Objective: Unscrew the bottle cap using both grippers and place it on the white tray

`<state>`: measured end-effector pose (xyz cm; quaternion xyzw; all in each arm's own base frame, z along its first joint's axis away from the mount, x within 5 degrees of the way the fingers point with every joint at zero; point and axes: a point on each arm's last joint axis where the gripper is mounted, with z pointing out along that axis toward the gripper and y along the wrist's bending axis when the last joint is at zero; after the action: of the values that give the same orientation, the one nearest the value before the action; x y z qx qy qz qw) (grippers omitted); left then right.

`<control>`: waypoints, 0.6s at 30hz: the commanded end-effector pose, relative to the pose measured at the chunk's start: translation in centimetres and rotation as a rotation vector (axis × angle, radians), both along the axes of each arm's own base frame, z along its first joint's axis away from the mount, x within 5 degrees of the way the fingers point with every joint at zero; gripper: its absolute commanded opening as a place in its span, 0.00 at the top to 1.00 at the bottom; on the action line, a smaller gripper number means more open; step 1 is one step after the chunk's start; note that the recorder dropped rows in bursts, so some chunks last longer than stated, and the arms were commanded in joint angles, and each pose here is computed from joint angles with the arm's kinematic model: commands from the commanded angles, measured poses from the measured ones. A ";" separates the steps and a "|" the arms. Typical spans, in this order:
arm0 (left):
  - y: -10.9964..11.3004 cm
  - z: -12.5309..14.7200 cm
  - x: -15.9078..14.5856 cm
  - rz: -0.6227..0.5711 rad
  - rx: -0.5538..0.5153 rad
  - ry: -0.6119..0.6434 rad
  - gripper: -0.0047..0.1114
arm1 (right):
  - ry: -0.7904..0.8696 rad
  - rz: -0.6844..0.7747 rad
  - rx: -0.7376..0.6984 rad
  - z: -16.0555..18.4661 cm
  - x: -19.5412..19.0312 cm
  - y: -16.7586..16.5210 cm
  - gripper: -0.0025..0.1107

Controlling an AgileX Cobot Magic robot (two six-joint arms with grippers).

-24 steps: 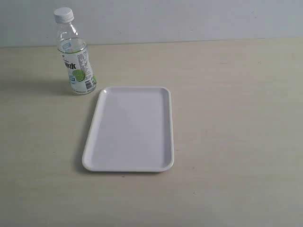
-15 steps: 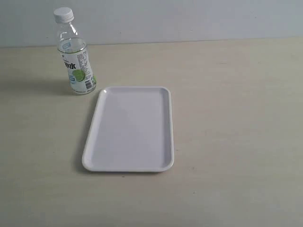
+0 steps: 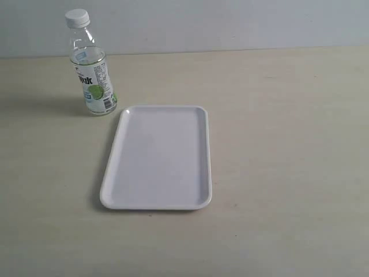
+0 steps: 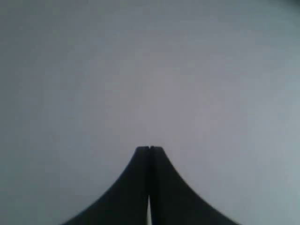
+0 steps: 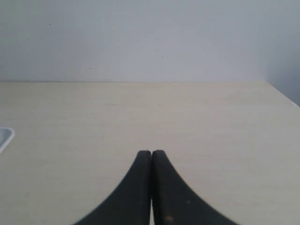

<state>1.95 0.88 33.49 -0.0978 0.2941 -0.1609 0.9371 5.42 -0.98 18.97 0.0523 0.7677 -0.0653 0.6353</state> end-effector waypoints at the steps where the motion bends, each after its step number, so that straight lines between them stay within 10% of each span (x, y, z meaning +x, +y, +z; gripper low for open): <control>1: 0.2 1.2 4.9 0.009 -0.035 0.250 0.96 | -0.005 -0.004 -0.009 -0.1 0.0 0.0 0.98; 11: -0.9 -11.2 21.9 -0.004 0.142 1.043 0.96 | -0.005 -0.004 -0.009 -0.1 0.0 0.0 0.98; 18: -4.7 -18.2 24.4 -0.276 0.626 0.992 0.96 | -0.005 -0.004 -0.009 -0.1 0.0 0.0 0.98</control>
<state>25.83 -2.31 16.43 0.0695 0.7777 -0.0820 0.6193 5.42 -0.98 18.97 0.0523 0.7677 -0.0653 0.6353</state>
